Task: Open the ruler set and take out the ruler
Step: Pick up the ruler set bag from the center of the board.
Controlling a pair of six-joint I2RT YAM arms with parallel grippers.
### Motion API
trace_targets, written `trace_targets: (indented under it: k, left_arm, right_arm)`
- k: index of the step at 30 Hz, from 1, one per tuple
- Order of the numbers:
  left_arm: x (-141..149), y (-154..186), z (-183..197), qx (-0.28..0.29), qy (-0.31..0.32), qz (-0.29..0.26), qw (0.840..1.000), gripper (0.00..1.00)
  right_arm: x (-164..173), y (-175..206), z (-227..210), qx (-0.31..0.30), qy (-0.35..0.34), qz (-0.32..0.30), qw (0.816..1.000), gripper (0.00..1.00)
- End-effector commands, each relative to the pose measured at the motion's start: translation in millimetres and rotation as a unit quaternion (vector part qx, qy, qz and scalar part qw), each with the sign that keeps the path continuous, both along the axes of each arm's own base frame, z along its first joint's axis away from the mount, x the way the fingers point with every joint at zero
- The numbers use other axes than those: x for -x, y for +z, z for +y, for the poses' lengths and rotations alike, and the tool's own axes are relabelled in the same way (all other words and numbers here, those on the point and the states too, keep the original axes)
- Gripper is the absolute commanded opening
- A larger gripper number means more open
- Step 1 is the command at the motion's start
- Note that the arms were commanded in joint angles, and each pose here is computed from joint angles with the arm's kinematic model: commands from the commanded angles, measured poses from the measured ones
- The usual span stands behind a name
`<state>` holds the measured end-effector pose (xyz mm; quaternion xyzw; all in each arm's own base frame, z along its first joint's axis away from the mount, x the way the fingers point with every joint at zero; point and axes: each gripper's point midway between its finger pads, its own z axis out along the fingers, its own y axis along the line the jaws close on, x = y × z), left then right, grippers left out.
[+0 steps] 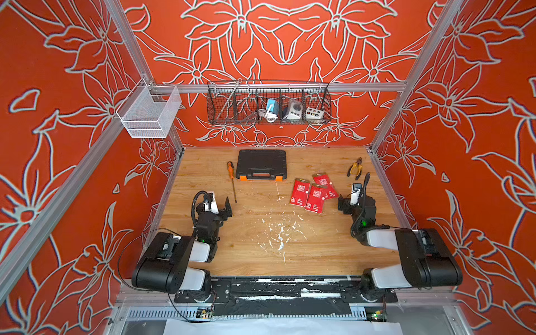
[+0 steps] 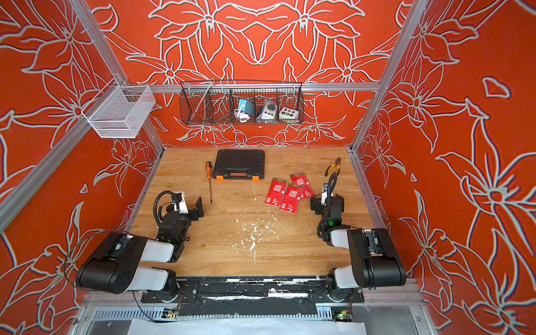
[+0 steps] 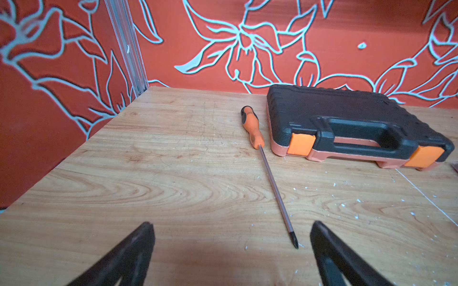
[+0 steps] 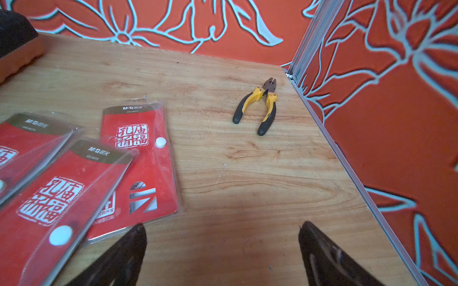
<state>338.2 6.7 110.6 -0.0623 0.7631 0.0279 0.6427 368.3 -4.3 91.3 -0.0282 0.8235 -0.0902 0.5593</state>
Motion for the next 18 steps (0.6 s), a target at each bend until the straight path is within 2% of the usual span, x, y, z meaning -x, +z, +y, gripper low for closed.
trace_targets:
  k: [1, 18]
  left_arm:
    - [-4.9, 8.2, -0.7, -0.005, -0.004, -0.013, 1.000, 0.98]
    - [-4.7, 7.2, -0.5, -0.005, -0.004, -0.011, 1.000, 0.98]
  right_arm:
    - [-4.2, 4.8, -2.7, -0.004, -0.006, -0.006, 1.000, 0.98]
    - [-4.4, 4.5, -3.2, -0.004, -0.007, -0.005, 1.000, 0.98]
